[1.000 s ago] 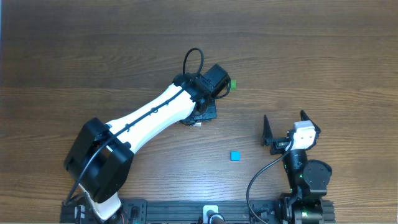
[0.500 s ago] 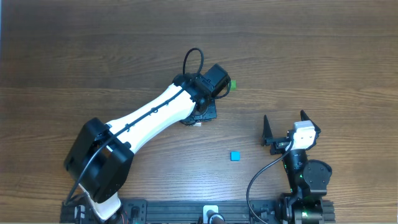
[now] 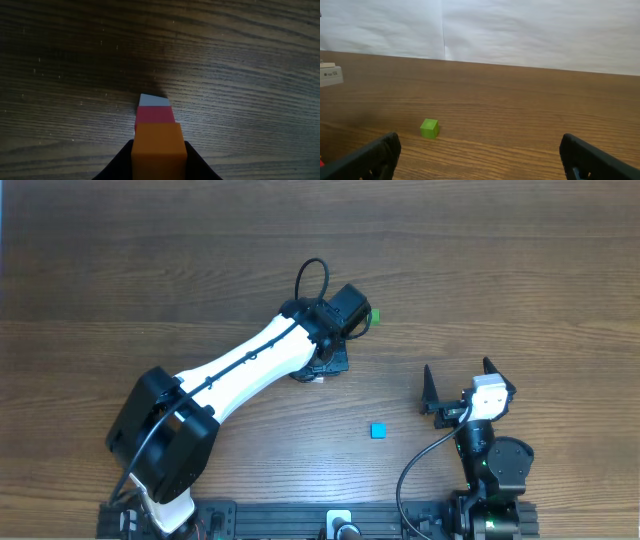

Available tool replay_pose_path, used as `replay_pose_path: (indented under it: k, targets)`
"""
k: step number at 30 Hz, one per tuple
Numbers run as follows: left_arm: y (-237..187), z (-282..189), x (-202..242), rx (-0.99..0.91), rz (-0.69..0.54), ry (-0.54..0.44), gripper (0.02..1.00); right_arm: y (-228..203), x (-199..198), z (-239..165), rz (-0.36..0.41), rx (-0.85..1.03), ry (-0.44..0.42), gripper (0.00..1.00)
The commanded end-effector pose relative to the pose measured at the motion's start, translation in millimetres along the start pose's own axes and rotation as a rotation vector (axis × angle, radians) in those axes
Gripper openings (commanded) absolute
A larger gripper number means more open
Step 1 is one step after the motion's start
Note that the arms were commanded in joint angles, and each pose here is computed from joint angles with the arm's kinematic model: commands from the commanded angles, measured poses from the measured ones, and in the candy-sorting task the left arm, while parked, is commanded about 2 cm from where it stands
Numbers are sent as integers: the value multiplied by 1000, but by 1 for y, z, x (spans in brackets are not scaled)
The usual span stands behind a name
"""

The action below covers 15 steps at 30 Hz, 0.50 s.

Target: Stack Cubes

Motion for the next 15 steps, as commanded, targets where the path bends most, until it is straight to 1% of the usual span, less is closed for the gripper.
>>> replay_pose_path:
  k: [1, 4, 10, 15]
  targets:
    - [4, 0, -5, 1, -1, -9, 132, -2, 2, 0, -5, 0, 8, 993]
    - [3, 0, -4, 4, -1, -4, 185, -2, 2, 0, -5, 0, 8, 991]
    - [2, 3, -3, 8, 0, 4, 213, -2, 2, 0, -5, 0, 8, 991]
    - [2, 3, -3, 8, 0, 4, 286, -2, 2, 0, -5, 0, 8, 991]
Point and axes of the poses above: each gripper's point midway between its finger pads, its own z axis out along the fingers, its own x axis along the line the jaws close on, y = z × x, the point moved 1 cm from there along -z, back along the fingers, and after that the axes turned 11 degrees about -z, right-handed, at the moved point
